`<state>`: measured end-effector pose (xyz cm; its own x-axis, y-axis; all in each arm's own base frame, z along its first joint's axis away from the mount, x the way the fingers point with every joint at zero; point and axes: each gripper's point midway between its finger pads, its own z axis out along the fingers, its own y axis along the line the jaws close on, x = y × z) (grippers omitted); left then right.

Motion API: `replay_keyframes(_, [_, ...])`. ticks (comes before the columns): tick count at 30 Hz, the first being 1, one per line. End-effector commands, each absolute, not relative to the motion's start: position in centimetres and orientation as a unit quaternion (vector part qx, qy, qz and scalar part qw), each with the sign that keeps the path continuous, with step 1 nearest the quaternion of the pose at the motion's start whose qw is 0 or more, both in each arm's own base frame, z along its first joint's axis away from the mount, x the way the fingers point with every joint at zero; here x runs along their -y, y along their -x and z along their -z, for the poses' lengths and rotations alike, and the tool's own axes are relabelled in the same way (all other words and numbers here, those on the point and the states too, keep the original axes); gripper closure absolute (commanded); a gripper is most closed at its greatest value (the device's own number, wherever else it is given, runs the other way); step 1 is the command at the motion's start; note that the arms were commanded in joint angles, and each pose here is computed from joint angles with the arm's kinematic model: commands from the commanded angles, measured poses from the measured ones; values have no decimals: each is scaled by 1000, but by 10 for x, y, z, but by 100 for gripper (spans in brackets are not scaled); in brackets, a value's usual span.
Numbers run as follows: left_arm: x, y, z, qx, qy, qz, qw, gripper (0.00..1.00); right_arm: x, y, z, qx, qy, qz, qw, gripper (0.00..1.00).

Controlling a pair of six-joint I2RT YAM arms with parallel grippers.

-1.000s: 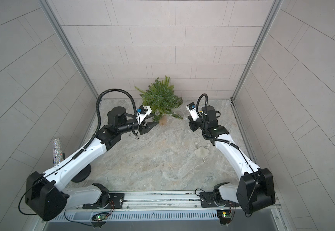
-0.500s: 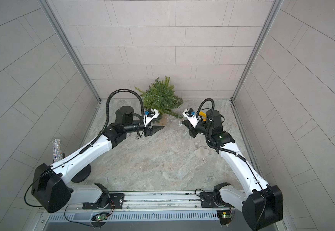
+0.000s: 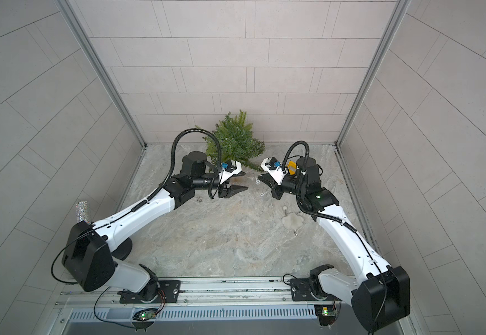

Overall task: Remove string lights from the small christmas tree
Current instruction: Remove the light string from the Christmas tree.

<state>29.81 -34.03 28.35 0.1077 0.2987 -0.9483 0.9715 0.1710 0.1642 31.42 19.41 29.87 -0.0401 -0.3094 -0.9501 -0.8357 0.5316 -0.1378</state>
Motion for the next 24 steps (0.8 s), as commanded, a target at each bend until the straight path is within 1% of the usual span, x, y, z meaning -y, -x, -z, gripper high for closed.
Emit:
replay_keyframes(1, [350, -302, -289, -557, -557, 339, 515, 38, -199, -308, -310, -660, 441, -243, 557, 100])
replay_keyframes(8, [358, -313, -283, -554, -560, 340, 514, 39, -202, -300, -312, -652, 447, -250, 560, 100])
replay_keyframes(13, [362, -318, -279, -555, -562, 336, 513, 41, -206, -296, -316, -642, 449, -263, 563, 100])
replay_keyframes(18, [364, -326, -280, -555, -552, 329, 527, 48, -208, -295, -311, -646, 450, -265, 557, 100])
replay_keyframes(22, [367, -328, -281, -553, -550, 336, 528, 49, -208, -293, -310, -647, 449, -266, 556, 100])
replay_keyframes(23, [367, -329, -281, -553, -550, 335, 528, 52, -208, -292, -310, -647, 449, -265, 556, 100])
replay_keyframes(24, [367, -330, -280, -555, -550, 334, 528, 57, -208, -292, -311, -647, 449, -263, 557, 100])
